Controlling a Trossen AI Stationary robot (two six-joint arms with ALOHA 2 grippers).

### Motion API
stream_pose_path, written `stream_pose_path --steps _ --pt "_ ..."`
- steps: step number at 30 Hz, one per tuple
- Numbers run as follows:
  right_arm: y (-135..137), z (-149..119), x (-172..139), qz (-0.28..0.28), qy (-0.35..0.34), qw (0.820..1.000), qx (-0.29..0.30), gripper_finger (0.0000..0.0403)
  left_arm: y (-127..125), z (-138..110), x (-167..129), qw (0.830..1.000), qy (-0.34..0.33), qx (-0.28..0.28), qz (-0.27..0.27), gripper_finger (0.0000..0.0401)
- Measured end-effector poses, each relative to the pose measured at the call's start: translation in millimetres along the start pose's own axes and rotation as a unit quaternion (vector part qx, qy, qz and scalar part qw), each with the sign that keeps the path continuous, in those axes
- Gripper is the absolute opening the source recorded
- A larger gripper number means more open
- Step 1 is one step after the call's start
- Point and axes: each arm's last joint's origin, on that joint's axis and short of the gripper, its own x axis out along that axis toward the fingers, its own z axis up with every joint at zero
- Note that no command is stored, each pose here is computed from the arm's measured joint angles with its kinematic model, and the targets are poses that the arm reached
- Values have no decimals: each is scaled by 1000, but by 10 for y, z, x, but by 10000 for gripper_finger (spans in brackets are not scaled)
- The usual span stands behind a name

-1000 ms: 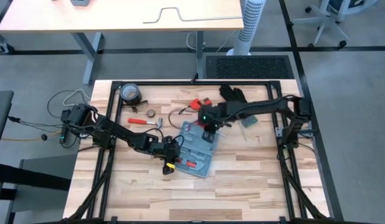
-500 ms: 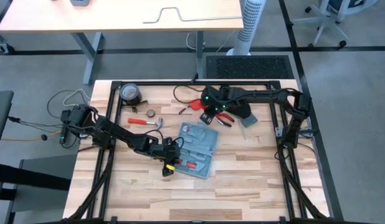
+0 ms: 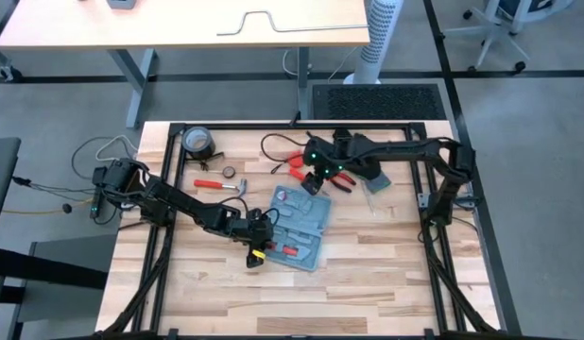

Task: Prefit tool cases
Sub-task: Remove the right orange terminal block from the gray toolbox

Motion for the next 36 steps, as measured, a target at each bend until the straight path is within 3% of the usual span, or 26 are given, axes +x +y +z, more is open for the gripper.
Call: stream_pose_path --steps 8,16,20,24,26,30,36 --pt "664 -285 -281 5 -43 999 -25 154 -12 33 -68 1000 -15 11 -6 86" --pt "1205 -745 -366 -9 -71 997 5 11 100 247 -418 994 -99 34 23 86" --pt "1286 -1013 -289 -10 -65 996 58 8 203 320 -586 991 -123 36 33 86" --pt "1375 -1315 -166 27 -74 991 112 4 330 297 -666 993 -101 24 52 86" --pt "1401 -1466 -123 37 -78 987 137 3 364 274 -696 993 -113 19 36 86" --pt "1426 -1687 -106 27 -86 979 182 2 435 76 -695 989 -147 -15 -20 86" --pt "1492 -1908 -131 36 -79 971 221 1 541 -319 -658 990 -113 -76 -20 86"
